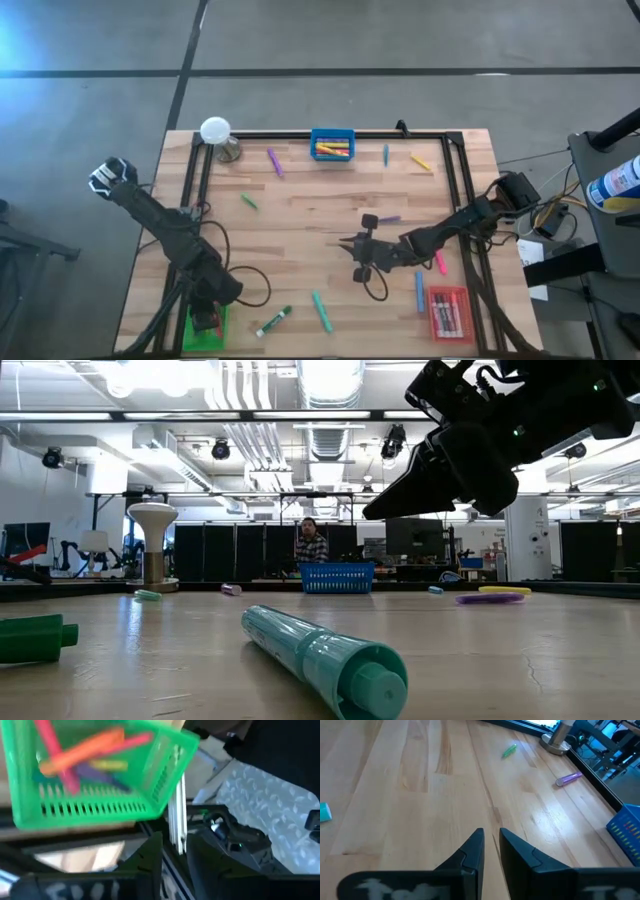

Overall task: Pick & Place Markers
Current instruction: Put the violet pen into the green bin

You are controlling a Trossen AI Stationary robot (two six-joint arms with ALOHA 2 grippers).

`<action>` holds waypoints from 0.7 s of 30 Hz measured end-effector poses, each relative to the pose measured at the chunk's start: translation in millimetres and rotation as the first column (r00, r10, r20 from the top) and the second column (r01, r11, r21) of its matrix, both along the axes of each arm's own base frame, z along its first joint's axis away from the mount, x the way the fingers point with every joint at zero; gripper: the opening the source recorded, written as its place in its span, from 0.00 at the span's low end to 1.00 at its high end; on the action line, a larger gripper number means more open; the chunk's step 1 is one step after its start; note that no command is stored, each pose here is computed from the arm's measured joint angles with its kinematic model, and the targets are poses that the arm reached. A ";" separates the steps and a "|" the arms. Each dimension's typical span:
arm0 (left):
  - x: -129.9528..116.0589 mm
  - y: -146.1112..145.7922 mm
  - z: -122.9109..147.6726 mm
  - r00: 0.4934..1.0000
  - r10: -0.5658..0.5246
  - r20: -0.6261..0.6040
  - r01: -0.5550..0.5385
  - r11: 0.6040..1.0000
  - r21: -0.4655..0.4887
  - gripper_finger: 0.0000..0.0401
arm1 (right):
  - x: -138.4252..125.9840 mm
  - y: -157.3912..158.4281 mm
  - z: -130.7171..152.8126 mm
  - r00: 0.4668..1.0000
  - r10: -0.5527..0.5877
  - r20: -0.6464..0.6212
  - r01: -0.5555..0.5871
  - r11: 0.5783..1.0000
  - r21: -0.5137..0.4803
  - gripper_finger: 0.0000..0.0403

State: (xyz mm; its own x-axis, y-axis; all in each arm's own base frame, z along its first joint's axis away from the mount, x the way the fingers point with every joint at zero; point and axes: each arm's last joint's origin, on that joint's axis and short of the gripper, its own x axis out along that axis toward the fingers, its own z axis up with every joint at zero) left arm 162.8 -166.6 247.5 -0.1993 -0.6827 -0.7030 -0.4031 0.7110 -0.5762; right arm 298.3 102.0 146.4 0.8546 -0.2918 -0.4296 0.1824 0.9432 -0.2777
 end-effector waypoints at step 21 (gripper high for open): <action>-1.9 11.8 -25.3 0.989 -0.076 0.125 0.030 0.940 0.339 0.00 | 0.1 0.0 0.0 1.000 0.001 0.000 -0.001 1.000 -0.001 0.13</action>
State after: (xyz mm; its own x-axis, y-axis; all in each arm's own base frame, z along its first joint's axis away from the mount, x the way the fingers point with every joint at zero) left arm 161.0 -154.9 222.2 -0.1169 -0.3940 -0.9116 -0.2949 0.8903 -0.3470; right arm 298.3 101.9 146.4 0.8548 -0.2912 -0.4295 0.1814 0.9432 -0.2784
